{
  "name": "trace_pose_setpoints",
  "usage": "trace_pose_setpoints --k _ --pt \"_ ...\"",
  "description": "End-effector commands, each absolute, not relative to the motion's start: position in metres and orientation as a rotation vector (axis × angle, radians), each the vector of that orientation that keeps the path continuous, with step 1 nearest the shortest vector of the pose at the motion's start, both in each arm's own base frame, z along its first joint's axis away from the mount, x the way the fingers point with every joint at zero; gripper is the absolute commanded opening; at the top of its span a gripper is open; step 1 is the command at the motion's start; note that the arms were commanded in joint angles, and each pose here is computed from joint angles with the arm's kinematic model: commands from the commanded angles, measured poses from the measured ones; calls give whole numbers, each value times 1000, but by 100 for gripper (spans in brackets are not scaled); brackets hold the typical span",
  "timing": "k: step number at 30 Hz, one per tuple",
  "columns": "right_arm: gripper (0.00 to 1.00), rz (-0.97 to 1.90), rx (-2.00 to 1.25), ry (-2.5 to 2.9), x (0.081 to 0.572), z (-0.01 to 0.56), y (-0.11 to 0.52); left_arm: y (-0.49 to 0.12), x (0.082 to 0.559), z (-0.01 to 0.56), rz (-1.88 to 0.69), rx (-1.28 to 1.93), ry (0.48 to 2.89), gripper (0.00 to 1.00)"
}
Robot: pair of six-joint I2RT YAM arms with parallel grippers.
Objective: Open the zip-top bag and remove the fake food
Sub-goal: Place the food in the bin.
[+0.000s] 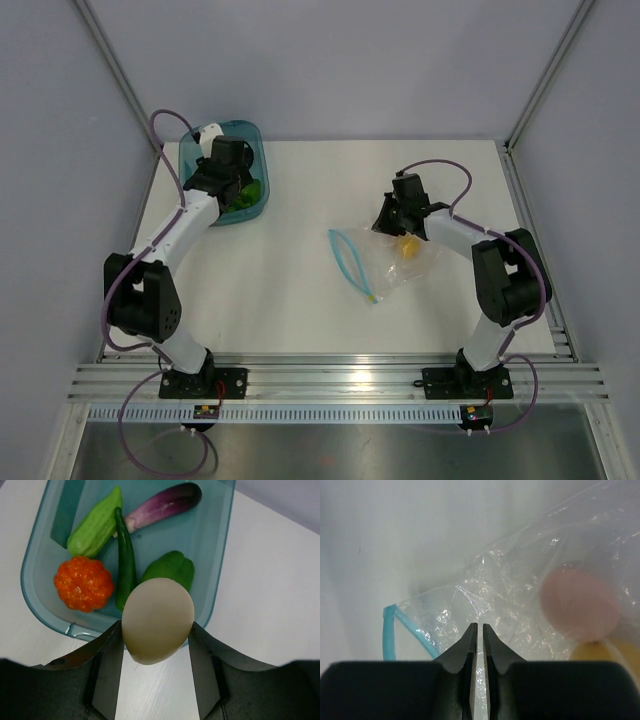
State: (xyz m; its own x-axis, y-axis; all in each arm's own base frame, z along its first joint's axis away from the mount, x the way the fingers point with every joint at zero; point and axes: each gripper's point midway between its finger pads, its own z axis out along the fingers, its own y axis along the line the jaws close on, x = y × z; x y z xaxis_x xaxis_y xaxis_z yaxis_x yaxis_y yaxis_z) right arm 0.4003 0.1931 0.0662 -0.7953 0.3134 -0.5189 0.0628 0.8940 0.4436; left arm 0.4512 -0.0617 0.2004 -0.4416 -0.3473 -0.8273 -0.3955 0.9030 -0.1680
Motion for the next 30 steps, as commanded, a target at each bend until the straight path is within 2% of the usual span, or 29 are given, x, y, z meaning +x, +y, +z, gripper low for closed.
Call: trace_pose_setpoints --k 1,5,13,22,23,24,29,30 --pt "15 549 278 2390 406 86 189 -44 482 216 57 -635 1972 25" --pt "15 559 276 2387 408 89 191 -37 498 205 97 -624 1997 25" --pt "15 590 280 2362 409 102 194 -32 513 176 91 -661 2037 34" --pt "15 609 280 2351 407 106 195 -16 512 143 45 -719 2097 50" --pt "15 613 279 2347 407 108 196 -15 512 141 33 -714 2104 53" --pt "15 611 279 2348 407 107 195 -17 512 143 13 -694 2106 62" --pt "15 613 279 2343 406 109 195 -4 501 154 84 -654 2069 79" --pt "15 613 280 2343 406 109 194 -1 500 160 107 -662 2061 91"
